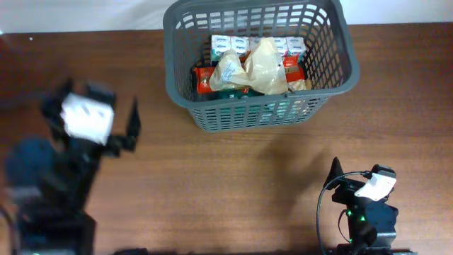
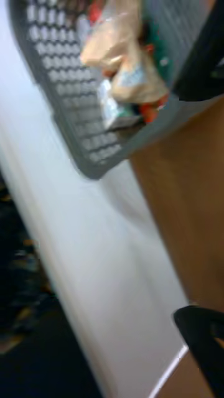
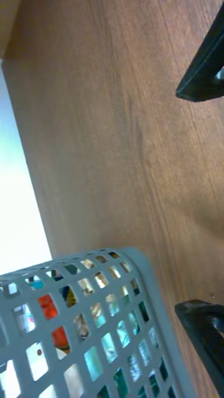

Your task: Pack container

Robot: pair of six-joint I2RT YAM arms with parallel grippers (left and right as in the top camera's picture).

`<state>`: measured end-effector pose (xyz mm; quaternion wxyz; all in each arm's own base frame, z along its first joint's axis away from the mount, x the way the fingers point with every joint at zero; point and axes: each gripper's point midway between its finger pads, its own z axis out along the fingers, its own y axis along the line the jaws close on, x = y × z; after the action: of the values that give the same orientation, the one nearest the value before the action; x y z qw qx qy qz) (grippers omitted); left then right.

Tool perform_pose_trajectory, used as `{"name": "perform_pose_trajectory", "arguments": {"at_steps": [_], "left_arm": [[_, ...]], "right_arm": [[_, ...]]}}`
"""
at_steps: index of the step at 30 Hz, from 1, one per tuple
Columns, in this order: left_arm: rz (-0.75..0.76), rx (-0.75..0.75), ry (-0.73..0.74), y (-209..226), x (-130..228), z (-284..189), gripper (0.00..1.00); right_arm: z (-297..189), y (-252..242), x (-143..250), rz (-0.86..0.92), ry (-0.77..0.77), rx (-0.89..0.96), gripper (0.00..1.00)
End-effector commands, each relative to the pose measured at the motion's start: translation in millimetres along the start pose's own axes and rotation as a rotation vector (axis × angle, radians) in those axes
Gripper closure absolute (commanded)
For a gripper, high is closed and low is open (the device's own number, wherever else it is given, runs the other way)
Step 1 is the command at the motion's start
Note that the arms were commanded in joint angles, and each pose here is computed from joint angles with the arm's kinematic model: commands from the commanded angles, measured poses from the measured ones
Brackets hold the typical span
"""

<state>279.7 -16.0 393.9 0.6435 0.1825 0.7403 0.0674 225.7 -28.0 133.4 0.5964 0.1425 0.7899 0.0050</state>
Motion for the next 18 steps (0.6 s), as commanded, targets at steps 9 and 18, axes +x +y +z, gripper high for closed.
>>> {"name": "perform_pose_trajectory", "arguments": {"at_steps": [9, 18], "left_arm": [[0.007, 0.091, -0.051, -80.7, 142.6, 1.0, 0.01], [0.04, 0.073, -0.203, -103.8, 174.9, -0.7, 0.01]], "right_arm": [[0.2, -1.1, 0.3, 0.004, -0.008, 0.007, 0.01], [0.2, -1.1, 0.3, 0.004, -0.008, 0.007, 0.01]]}}
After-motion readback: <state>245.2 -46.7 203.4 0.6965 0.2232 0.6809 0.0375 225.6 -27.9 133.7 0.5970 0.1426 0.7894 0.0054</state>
